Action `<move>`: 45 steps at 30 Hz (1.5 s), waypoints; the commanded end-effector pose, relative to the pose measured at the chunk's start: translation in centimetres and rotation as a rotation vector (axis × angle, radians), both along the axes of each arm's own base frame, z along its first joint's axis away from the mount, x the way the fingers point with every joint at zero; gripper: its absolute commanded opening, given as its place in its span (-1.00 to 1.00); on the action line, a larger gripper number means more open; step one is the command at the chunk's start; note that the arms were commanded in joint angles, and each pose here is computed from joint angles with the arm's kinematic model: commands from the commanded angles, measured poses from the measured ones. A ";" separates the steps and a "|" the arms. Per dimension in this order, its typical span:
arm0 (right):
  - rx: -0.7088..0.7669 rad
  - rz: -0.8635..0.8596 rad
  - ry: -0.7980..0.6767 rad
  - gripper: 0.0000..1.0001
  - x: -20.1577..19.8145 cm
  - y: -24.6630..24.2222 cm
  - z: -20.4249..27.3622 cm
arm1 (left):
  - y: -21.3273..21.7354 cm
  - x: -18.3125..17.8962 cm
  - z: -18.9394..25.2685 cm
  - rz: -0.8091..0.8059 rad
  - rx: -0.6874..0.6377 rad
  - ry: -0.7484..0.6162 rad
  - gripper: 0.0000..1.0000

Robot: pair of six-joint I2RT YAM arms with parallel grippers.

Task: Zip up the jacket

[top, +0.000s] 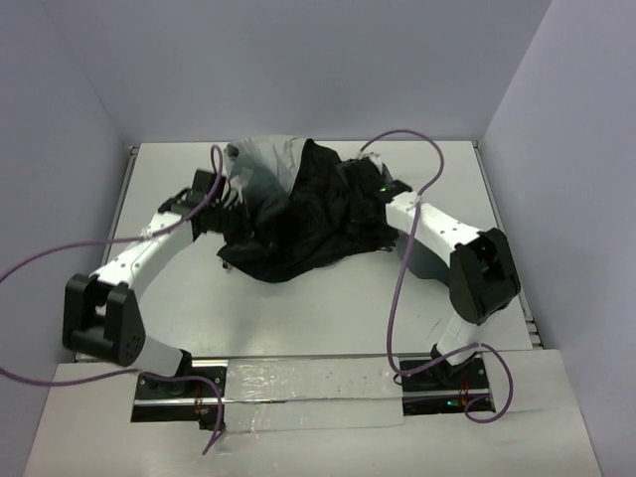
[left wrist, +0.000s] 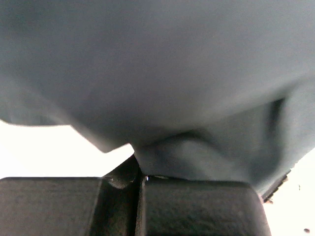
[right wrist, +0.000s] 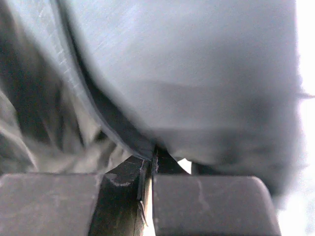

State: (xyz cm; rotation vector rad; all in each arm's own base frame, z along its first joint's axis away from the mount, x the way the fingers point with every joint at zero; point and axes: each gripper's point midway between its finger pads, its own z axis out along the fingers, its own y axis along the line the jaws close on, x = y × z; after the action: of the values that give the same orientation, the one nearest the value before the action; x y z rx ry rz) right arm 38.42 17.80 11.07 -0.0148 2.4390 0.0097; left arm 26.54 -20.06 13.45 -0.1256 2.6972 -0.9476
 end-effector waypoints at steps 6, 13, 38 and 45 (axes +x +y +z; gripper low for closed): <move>0.434 -0.018 -0.486 -1.00 9.4 -5.7 27.1 | -1.0 22.7 23.2 0.124 -0.171 -0.554 -1.00; 0.585 0.147 -0.506 -1.00 5.5 -3.5 28.9 | -1.3 18.2 22.9 0.067 -0.301 -0.512 -1.00; 0.408 0.042 0.042 -0.12 -7.0 -1.7 0.8 | -6.5 2.9 -1.2 -0.129 -0.110 -0.069 -1.00; 0.223 -0.031 -0.056 0.03 -8.7 -2.4 2.7 | -6.6 3.1 -1.4 -0.116 -0.094 -0.081 -1.00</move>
State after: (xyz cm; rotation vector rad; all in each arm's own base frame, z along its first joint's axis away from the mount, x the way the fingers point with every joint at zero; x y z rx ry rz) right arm 30.73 16.73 11.53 0.0901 2.4569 0.4663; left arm 27.80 -25.79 9.80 0.0215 2.7195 -1.0832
